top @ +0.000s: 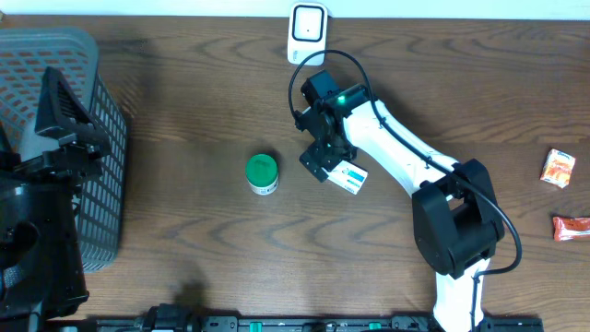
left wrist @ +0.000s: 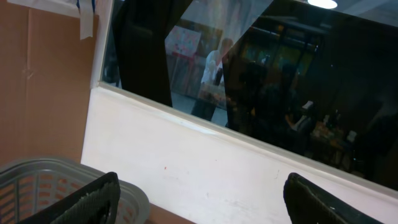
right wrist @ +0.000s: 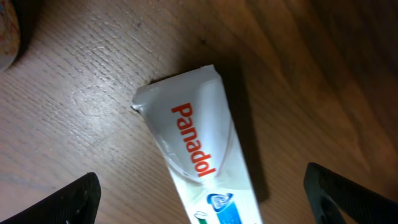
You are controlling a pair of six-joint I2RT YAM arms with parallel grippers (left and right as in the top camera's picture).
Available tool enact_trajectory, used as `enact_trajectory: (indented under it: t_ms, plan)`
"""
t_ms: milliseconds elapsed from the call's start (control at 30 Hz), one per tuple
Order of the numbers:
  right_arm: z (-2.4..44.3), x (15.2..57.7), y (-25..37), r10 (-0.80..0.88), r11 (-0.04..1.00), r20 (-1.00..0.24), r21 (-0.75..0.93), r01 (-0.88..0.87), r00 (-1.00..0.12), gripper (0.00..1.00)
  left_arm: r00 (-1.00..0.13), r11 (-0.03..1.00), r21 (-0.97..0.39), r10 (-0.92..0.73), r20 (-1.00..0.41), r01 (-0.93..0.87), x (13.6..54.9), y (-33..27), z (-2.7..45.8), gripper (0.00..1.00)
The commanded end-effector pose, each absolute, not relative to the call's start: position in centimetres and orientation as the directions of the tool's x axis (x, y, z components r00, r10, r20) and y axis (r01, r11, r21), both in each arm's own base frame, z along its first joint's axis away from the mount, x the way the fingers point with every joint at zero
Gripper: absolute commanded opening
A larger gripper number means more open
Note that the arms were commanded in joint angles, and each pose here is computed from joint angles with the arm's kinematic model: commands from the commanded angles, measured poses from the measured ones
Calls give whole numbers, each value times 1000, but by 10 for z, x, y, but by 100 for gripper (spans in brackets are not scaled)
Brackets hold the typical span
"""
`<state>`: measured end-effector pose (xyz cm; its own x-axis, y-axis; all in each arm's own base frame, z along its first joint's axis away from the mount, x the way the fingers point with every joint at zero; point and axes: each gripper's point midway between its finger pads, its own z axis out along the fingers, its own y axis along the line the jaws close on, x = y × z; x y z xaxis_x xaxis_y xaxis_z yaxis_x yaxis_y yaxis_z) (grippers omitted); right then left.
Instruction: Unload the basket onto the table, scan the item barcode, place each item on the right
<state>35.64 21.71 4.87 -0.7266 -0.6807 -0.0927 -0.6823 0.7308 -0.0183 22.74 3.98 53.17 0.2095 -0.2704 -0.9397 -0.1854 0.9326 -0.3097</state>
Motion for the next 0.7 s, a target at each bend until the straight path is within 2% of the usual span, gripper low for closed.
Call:
enact_trajectory:
  t_ms: [0, 400, 667]
  plan:
    - [45, 361, 206, -712, 702, -74, -46, -711, -698, 99, 207, 937, -300, -262, -943, -178, 227, 38, 532, 84]
    - [29, 349, 200, -723, 689, -19, 41, -723, -690, 99, 205, 937, -299, -262, -943, -179, 227, 38, 531, 84]
    - [0, 331, 202, -739, 673, 69, 108, -732, -670, 93, 205, 937, -299, -262, -943, -179, 227, 38, 531, 84]
